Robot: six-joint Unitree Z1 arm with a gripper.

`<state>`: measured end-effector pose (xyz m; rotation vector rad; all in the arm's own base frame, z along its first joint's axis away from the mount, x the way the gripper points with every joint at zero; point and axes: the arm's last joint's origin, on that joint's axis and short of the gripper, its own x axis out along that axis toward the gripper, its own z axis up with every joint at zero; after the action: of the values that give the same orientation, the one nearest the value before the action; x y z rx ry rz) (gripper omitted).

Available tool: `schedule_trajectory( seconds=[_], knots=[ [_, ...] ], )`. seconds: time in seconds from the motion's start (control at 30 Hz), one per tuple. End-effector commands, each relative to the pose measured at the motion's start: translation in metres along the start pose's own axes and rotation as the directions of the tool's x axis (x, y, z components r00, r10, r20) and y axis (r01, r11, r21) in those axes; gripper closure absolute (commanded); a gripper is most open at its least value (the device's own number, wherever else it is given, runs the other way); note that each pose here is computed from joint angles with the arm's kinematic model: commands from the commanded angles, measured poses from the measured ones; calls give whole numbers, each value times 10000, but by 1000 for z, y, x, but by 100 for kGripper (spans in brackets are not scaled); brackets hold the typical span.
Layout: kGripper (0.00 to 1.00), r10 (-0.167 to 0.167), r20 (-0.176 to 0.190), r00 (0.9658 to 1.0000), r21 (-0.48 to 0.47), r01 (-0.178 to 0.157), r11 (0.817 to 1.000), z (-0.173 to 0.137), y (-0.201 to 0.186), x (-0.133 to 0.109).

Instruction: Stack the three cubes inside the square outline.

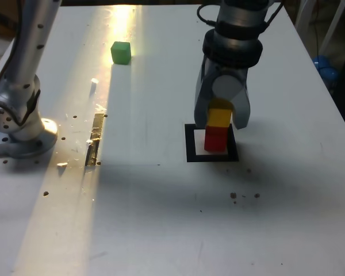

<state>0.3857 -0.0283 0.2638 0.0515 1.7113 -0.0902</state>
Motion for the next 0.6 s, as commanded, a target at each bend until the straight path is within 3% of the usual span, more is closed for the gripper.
schedule_trajectory(
  seconds=[0.0, 0.2, 0.23, 0.43, 0.57],
  knots=[
    [70, -25, -81, 10000, 11, 25, 10000, 2, -1, 4],
    [68, -53, -85, 9999, 13, 53, 10000, 3, -1, 7],
    [64, -53, -65, 10000, 31, 53, 10000, 3, -1, 7],
    [5, -140, 52, 9999, 182, 139, 9997, 4, -1, 12],
    [0, -164, 36, 9999, 180, 164, 9997, 3, -1, 13]
  ],
)
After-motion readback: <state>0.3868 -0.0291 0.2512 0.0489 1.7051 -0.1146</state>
